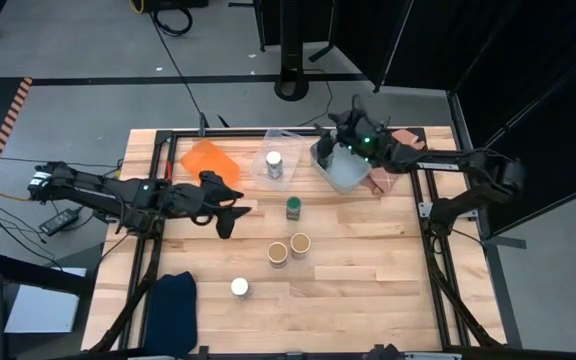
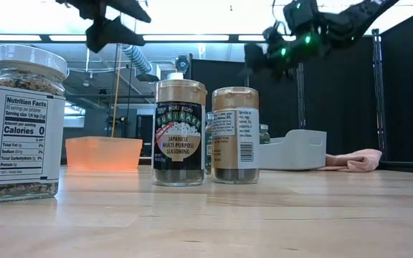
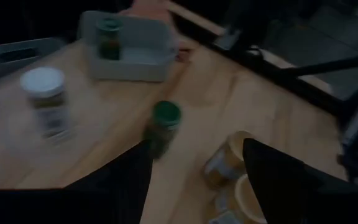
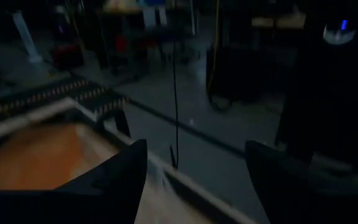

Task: Sort spices by type
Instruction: Put the left gold seasoning bottle into the orange bin

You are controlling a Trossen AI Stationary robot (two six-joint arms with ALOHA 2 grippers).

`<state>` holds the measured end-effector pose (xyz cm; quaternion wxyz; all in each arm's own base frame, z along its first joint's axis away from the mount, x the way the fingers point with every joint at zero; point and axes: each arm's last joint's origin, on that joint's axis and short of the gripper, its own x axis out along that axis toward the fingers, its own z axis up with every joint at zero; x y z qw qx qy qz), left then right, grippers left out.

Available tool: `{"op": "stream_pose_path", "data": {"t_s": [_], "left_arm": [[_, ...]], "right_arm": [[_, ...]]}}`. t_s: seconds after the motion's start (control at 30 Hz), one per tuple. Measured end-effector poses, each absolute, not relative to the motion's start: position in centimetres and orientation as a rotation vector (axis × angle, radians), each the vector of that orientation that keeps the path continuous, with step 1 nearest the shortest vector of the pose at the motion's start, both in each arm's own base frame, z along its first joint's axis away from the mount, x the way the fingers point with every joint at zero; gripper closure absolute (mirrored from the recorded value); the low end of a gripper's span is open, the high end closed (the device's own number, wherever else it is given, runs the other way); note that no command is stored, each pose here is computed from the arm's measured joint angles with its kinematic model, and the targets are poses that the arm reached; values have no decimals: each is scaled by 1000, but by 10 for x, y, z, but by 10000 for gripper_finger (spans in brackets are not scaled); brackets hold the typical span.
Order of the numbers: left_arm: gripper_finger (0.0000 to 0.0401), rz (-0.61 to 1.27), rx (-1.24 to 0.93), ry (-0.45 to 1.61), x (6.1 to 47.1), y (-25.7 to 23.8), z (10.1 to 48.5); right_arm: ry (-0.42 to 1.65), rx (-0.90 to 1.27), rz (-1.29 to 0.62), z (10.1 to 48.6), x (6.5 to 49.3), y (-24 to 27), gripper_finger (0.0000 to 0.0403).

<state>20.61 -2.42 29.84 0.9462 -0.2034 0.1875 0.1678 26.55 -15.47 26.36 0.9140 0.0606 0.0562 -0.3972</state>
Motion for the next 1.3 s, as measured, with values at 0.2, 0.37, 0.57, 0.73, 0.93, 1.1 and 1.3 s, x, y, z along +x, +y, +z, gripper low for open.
{"op": "stream_pose_path", "data": {"t_s": [0.2,0.37,0.57,0.73,0.93,1.1,1.3], "left_arm": [[146,203,-361,408,222,-33,293],[146,-23,-335,456,237,-46,284],[146,-72,-307,447,253,-52,275],[146,-55,-300,436,270,-56,263],[146,-50,-278,457,285,-58,245],[146,-48,-278,469,294,-60,251],[145,-34,-253,565,294,-61,265]], "right_arm": [[-4,58,-814,304,248,-145,128],[-75,41,-810,329,227,-133,126],[-80,21,-801,344,207,-119,128],[-46,17,-797,347,199,-111,126],[-12,-34,-789,347,199,-108,127],[13,-57,-788,345,199,-109,121],[25,-86,-789,345,199,-109,111]]}}
